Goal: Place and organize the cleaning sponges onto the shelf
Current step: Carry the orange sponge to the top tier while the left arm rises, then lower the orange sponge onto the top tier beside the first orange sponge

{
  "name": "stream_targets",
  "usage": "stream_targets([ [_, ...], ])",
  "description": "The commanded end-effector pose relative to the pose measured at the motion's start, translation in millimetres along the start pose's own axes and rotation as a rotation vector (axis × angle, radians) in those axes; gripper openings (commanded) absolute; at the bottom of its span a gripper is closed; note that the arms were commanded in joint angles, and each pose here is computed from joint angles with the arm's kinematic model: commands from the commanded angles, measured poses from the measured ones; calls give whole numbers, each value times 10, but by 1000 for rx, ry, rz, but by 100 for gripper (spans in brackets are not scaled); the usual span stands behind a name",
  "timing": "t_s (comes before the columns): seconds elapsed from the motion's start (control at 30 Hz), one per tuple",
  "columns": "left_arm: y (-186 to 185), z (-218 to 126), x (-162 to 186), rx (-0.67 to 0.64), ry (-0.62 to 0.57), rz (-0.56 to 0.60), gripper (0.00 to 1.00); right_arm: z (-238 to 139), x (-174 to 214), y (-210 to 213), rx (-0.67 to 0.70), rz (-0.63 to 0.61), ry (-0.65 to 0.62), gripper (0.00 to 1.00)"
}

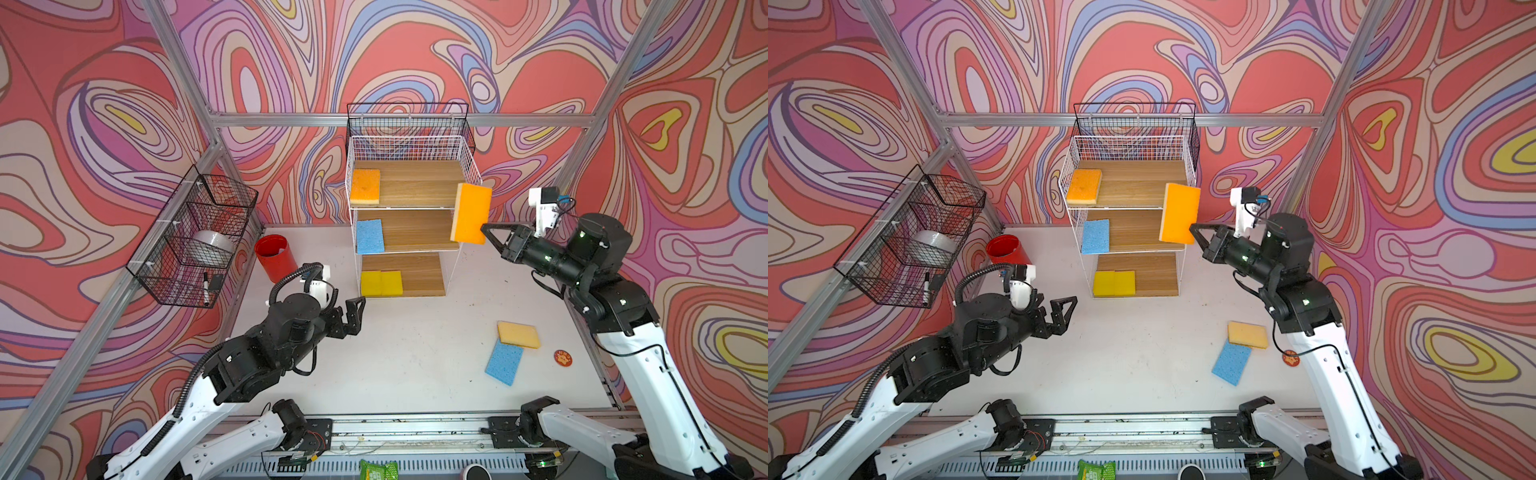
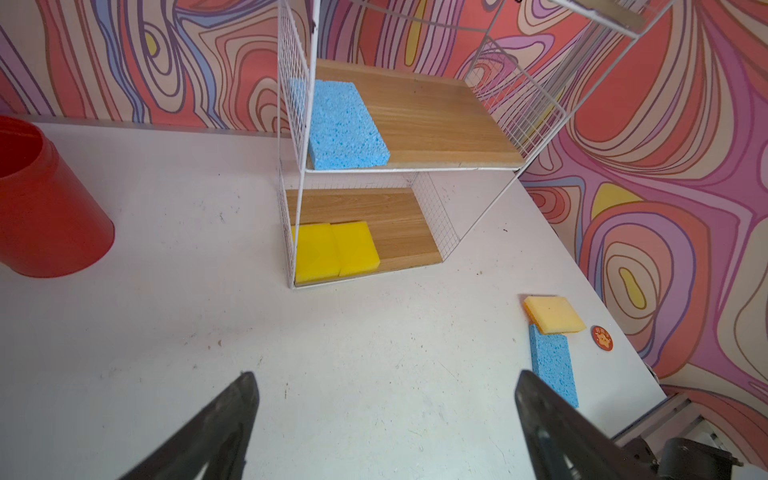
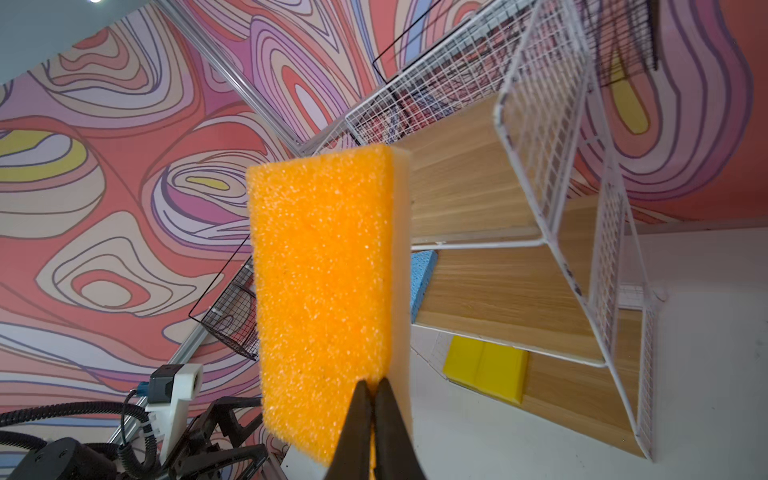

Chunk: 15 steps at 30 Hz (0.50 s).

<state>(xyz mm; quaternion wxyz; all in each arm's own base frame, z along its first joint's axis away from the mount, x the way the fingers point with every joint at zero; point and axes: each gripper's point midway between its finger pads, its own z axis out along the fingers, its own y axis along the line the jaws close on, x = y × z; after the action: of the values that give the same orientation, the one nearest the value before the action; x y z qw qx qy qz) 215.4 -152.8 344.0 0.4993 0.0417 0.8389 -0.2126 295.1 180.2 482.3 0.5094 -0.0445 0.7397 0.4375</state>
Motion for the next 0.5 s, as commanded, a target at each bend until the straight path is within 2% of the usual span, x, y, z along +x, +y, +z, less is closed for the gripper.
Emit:
stream_targets([
  [0.0, 53, 12, -92, -52, 14, 83, 99, 226, -53, 129, 15, -59, -12, 0],
  [0.17, 85, 43, -336, -18, 10, 17, 100, 594, -122, 305, -4, -73, 3, 0],
  [0.47, 180, 171, -692, 50, -5, -123, 100, 1082, -347, 246, 81, -16, 9, 0],
])
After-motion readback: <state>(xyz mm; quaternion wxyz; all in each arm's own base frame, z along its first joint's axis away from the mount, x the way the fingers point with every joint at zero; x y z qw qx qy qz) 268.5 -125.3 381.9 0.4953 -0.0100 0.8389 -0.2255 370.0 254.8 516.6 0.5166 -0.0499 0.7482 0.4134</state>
